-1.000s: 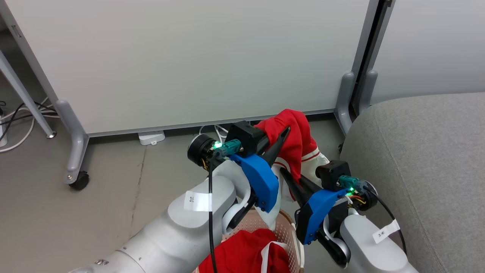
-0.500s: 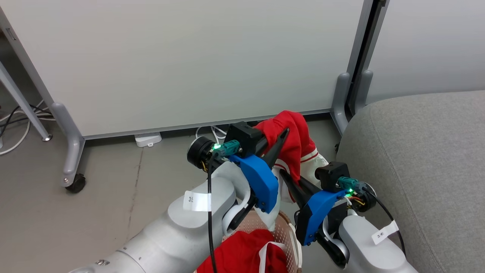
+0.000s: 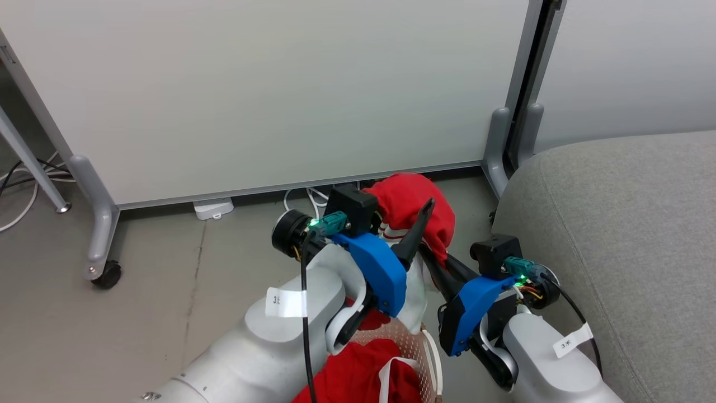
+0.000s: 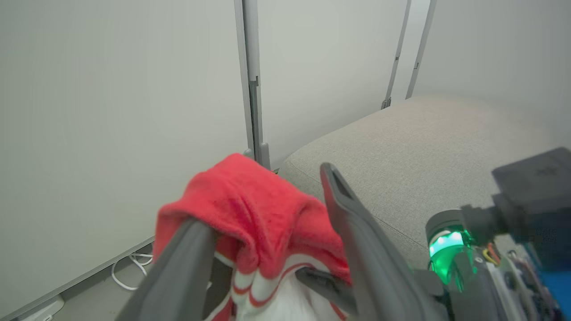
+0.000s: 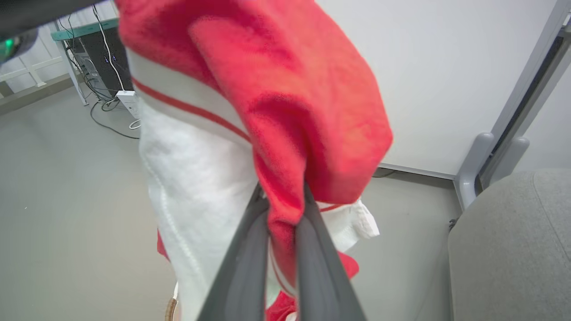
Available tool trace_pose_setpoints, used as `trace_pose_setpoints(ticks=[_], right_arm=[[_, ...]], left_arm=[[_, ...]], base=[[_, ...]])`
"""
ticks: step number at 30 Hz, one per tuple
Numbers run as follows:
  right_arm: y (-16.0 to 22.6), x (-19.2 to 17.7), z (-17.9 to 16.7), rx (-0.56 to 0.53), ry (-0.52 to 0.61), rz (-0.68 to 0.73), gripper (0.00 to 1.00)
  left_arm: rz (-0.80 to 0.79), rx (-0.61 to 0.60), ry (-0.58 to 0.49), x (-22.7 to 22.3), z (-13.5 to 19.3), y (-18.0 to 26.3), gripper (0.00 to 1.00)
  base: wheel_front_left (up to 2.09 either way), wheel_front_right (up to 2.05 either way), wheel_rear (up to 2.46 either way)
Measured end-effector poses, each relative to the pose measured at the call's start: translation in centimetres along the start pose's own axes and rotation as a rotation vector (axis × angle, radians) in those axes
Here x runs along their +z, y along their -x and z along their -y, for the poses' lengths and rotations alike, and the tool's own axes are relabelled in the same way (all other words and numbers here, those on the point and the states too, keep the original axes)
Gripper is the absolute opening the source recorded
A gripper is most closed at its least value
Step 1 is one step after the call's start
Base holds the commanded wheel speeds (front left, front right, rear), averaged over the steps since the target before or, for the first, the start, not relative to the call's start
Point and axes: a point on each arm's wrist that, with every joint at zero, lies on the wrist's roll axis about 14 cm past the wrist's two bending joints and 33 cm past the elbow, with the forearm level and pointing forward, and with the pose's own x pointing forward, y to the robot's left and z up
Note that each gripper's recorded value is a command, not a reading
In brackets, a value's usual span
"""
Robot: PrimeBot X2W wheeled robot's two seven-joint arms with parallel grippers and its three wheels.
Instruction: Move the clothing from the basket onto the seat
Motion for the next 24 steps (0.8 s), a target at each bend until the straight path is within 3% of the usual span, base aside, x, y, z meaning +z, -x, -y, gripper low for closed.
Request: trace_pose_setpoints(ticks=[10, 24], right_arm=[[0.4, 0.6, 1.8, -0.050, -0.013, 0.031, 0.00], [1.5, 1.3, 3.6, -0.105, -0.018, 0.056, 0.00]], left_arm=[[0.018, 0.063, 0.076, -2.6, -1.0, 2.4, 1.00], [0.067, 0.192, 0.072, -5.1, -4.0, 7.9, 1.00]], base=[[0.00, 0.00, 0.00], [0.00, 0.00, 0.00]])
